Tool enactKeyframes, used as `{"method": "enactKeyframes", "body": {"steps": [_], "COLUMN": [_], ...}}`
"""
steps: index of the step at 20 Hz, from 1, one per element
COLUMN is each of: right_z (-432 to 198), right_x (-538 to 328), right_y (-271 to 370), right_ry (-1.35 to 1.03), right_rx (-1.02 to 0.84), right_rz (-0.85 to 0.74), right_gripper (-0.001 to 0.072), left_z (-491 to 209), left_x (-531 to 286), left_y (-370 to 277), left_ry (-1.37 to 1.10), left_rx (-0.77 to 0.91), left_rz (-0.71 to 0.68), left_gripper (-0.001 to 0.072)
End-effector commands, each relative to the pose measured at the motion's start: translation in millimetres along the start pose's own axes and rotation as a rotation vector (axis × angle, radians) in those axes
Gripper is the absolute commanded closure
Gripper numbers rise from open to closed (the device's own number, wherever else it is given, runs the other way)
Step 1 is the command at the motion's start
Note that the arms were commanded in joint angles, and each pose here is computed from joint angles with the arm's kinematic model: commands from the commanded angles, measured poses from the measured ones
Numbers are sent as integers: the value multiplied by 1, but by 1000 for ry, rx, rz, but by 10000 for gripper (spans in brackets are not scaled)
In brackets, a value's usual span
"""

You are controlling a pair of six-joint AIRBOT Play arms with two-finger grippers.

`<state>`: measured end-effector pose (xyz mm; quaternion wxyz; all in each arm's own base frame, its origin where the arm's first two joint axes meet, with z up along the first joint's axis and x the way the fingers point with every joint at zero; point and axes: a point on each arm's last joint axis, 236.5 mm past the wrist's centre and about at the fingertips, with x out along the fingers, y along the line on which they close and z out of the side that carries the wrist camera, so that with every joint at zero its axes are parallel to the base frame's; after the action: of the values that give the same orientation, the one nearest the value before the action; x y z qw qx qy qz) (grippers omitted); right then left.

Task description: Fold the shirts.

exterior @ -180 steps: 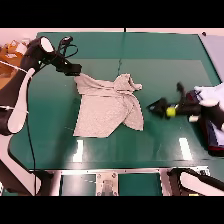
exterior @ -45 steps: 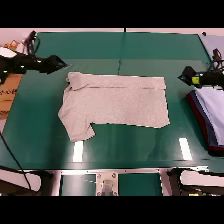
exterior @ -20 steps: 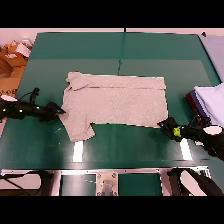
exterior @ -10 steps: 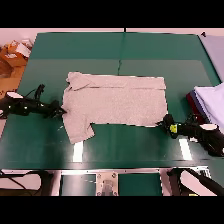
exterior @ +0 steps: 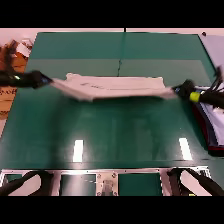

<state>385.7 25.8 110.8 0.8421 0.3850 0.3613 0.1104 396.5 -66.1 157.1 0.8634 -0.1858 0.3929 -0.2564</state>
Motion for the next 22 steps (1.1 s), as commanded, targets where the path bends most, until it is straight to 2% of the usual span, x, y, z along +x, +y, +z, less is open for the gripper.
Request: {"method": "enactKeyframes", "body": {"steps": [1,5,7,10,15,22], "right_z": [60,65,56,49,64,76], "right_x": [-107,-235,-278,-302,-261,-82], "right_y": [152,279,308,317,278,105], "right_ry": [-233,-521,-620,-681,-589,-254], "right_rx": [-318,-561,-618,-637,-555,-247], "right_rz": [162,258,251,225,171,10], "right_gripper": [702,701,702,701,701,701], "left_z": [79,94,80,67,82,94], "left_x": [-133,-279,-322,-338,-306,-122], "left_y": [-129,-270,-315,-335,-273,-115], "left_ry": [-372,-762,-870,-894,-788,-415], "left_rx": [335,677,777,798,630,238], "left_rz": [30,87,95,89,180,15], "left_gripper": [687,687,687,686,686,686]}}
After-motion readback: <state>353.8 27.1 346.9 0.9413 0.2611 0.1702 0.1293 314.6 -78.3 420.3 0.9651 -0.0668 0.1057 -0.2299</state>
